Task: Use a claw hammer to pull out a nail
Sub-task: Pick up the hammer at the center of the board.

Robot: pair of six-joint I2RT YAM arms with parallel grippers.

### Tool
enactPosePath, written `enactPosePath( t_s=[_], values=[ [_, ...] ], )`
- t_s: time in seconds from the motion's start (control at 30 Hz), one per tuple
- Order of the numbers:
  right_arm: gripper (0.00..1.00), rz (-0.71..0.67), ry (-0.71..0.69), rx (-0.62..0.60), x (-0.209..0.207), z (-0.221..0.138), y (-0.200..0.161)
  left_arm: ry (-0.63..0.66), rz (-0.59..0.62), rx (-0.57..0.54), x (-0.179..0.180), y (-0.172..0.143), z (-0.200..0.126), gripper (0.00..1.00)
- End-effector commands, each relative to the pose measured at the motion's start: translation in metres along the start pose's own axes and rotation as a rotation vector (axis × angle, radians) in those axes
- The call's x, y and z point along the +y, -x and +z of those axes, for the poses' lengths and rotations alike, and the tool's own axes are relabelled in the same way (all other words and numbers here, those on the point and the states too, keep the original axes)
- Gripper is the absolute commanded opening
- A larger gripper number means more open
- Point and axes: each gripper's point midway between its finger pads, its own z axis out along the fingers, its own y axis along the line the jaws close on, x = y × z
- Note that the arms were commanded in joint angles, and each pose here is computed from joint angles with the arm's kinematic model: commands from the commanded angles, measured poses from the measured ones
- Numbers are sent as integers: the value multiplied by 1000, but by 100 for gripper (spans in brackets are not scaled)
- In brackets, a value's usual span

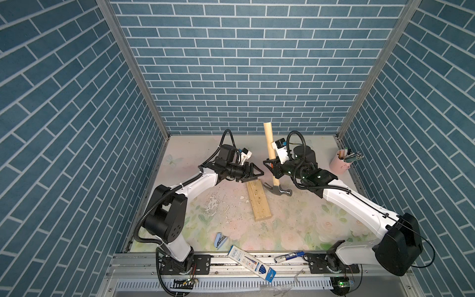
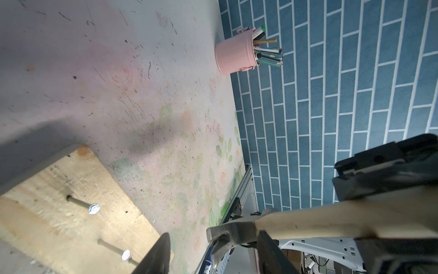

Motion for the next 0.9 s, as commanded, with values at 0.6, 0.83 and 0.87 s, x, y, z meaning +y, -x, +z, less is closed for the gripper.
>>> enactPosePath(
  t_s=[0.6,0.83,0.87],
  values=[
    [0,-145,22,-150,18,0,63,-74,-9,81,-11,-15,26,52],
    [0,-163,13,-154,18,-2,66,-73,-17,87,-10,-15,28,50],
    [0,-166,13,-153,18,-2,67,-74,-15,88,-10,-15,28,48]
  ],
)
